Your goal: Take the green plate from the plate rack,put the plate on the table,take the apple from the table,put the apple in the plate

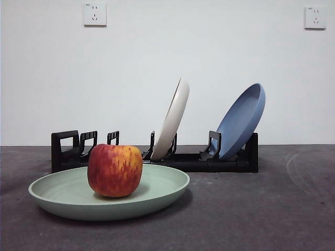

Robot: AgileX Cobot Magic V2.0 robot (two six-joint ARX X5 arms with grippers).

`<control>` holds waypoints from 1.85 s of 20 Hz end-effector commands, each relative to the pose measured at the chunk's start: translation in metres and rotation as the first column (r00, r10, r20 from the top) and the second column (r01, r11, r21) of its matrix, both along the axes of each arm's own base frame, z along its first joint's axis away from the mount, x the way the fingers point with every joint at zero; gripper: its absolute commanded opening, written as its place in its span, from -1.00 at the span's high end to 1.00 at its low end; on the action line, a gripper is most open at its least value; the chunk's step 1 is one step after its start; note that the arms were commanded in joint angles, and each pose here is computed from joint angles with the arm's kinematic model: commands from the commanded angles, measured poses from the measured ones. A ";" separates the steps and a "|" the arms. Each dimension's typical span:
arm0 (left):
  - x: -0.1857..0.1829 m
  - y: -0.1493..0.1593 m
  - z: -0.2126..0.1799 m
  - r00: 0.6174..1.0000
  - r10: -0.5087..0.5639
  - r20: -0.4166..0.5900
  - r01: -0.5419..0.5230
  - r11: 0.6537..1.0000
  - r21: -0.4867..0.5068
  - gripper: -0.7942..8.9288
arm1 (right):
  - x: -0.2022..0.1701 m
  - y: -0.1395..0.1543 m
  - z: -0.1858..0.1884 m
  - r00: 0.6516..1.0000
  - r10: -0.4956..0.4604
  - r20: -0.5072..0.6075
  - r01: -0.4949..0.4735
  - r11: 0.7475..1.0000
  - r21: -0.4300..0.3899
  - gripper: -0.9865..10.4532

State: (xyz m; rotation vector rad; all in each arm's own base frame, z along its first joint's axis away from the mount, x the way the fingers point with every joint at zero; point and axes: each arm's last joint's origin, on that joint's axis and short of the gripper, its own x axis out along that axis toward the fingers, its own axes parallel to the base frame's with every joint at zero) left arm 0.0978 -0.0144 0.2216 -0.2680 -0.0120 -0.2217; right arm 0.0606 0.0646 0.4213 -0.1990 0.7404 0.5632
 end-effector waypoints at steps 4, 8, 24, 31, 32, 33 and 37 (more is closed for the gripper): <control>-0.001 0.003 -0.055 1.000 0.028 -0.013 -0.026 0.994 0.103 0.85 | 0.000 0.000 -0.003 1.000 -0.001 -0.018 0.000 1.000 -0.023 0.83; -0.001 0.005 -0.061 0.996 0.072 -0.060 -0.060 0.983 0.175 0.85 | 0.000 0.000 -0.003 1.000 -0.001 -0.017 0.000 1.000 -0.023 0.83; -0.002 0.006 -0.072 0.980 0.107 -0.166 -0.069 0.973 0.219 0.84 | 0.000 0.000 -0.003 1.000 -0.001 -0.017 0.000 1.000 -0.023 0.83; 0.000 0.005 -0.074 0.976 0.107 -0.191 -0.064 0.973 0.222 0.84 | 0.000 0.000 -0.003 1.000 -0.001 -0.017 0.000 1.000 -0.023 0.83; 0.000 0.005 -0.074 0.975 0.108 -0.196 -0.062 0.973 0.223 0.84 | 0.000 0.000 -0.003 1.000 -0.001 -0.017 0.000 1.000 -0.023 0.83; 0.000 0.005 -0.074 0.974 0.108 -0.201 -0.061 0.973 0.224 0.84 | 0.000 0.000 -0.003 1.000 -0.001 -0.017 0.000 1.000 -0.023 0.83; 0.001 0.005 -0.076 0.970 0.108 -0.217 -0.058 0.972 0.226 0.84 | 0.000 -0.002 -0.003 1.000 -0.023 0.007 0.023 0.999 -0.040 0.83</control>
